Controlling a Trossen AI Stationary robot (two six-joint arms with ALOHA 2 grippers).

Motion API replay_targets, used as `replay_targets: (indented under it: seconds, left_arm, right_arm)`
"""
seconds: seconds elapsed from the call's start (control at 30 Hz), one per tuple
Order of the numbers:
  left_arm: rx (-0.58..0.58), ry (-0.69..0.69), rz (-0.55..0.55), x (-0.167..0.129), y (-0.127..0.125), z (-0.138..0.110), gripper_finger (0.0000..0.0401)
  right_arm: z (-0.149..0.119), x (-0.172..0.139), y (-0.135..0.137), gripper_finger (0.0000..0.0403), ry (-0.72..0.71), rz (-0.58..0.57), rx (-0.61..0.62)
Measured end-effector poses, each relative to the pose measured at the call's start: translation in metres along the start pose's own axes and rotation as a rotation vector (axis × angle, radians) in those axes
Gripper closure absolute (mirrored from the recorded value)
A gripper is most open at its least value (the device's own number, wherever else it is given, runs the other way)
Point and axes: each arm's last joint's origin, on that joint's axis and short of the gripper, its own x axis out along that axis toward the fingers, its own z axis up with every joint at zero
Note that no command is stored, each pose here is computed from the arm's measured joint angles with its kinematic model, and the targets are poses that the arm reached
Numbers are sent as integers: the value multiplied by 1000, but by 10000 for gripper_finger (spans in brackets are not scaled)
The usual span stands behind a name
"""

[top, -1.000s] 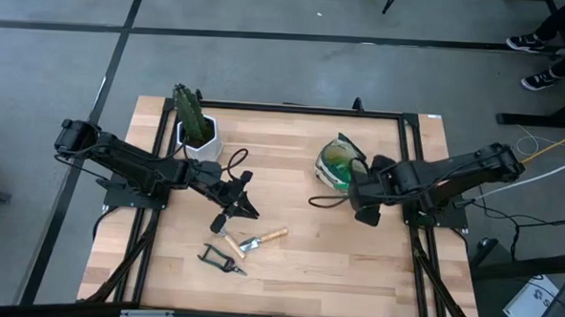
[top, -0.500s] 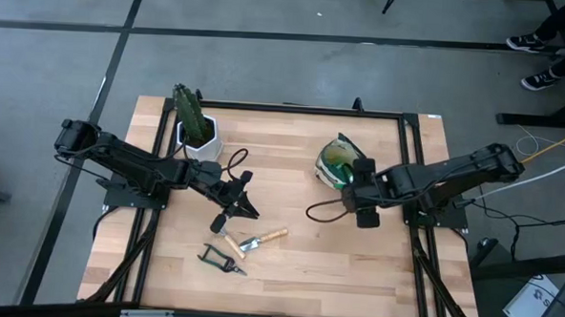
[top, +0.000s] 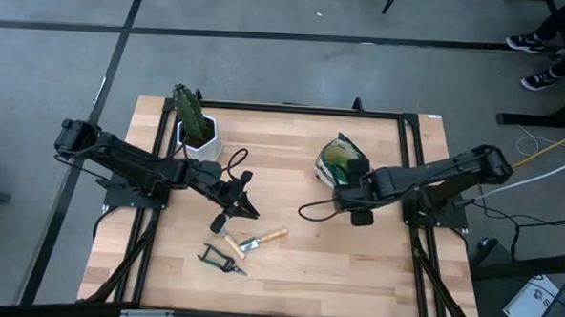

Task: Pick & Place Garden tools in Gardening bag
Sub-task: Put the spray bottle into the gardening bag

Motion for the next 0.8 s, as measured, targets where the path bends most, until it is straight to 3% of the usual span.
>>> replay_targets:
  seconds: [0.33,0.57,0.8]
  left_arm:
    - [0,0,0,0,0,0,370]
    - [0,0,0,0,0,0,370]
    - [0,0,0,0,0,0,370]
  right_arm:
    - [-1,0,-2,350,5,-52,17]
    - [0,-8,-9,351,-30,-170,235]
    - [0,-25,-15,352,-54,-170,397]
